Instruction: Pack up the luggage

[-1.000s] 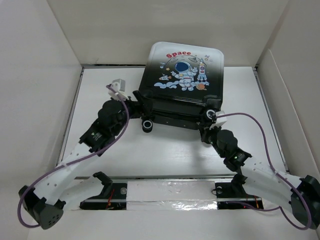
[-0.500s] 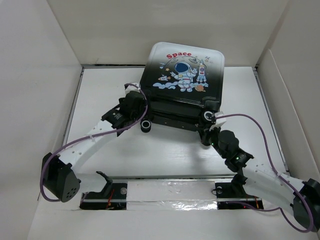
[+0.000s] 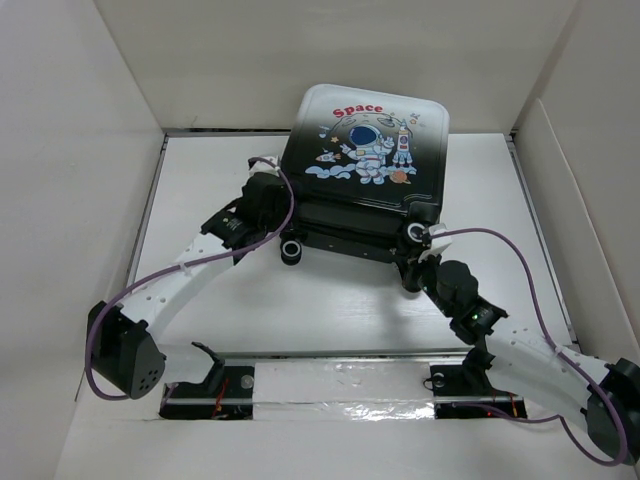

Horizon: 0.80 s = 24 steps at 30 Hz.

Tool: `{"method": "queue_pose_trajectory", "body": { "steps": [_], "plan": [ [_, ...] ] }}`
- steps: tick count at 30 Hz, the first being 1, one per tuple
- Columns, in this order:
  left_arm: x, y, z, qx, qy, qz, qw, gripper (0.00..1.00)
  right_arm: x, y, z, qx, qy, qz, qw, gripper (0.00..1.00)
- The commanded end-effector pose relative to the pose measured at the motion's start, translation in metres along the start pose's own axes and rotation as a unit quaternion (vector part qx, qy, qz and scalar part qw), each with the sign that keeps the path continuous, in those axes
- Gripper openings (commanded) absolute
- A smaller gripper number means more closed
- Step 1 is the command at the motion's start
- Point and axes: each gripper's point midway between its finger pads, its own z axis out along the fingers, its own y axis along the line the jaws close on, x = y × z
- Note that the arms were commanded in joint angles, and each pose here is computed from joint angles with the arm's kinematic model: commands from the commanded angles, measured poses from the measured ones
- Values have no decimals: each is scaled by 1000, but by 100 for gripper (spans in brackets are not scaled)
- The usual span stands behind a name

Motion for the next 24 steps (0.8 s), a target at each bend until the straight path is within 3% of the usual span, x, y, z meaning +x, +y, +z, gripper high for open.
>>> {"method": "queue_pose_trajectory", "body": {
  "steps": [1, 2, 3, 4, 7, 9, 11, 13, 17, 20, 24],
  "plan": [
    [4, -25, 7, 62, 10, -24, 998, 31, -63, 43, -3, -91, -83, 16, 992, 0],
    [8, -25, 10, 61, 17, -23, 998, 46, -62, 44, -3, -92, -82, 15, 992, 0],
    [13, -23, 13, 53, 21, -22, 998, 53, -62, 44, -3, -93, -82, 15, 992, 0],
    [15, -22, 15, 52, 24, -21, 998, 53, -62, 44, -2, -93, -81, 14, 992, 0],
    [17, -23, 17, 56, 22, -24, 998, 46, -60, 44, -2, -93, -79, 14, 992, 0],
    [16, -27, 18, 73, 21, -32, 997, 28, -60, 45, -1, -95, -77, 13, 992, 0],
    [14, -38, 18, 101, 16, -39, 994, 0, -58, 46, 0, -99, -73, 10, 992, 0],
    [15, -49, 15, 134, 15, -51, 990, 0, -58, 50, 2, -108, -72, 11, 992, 0],
    [12, -126, -15, 270, 4, -49, 962, 0, -58, 73, 10, -144, -65, 22, 987, 0],
    [8, -178, -44, 348, 5, -41, 937, 0, -52, 109, 21, -167, -46, 9, 985, 0],
    [2, -216, -78, 431, 10, -51, 901, 0, -53, 134, 36, -172, -41, 3, 984, 0]
  ]
}}
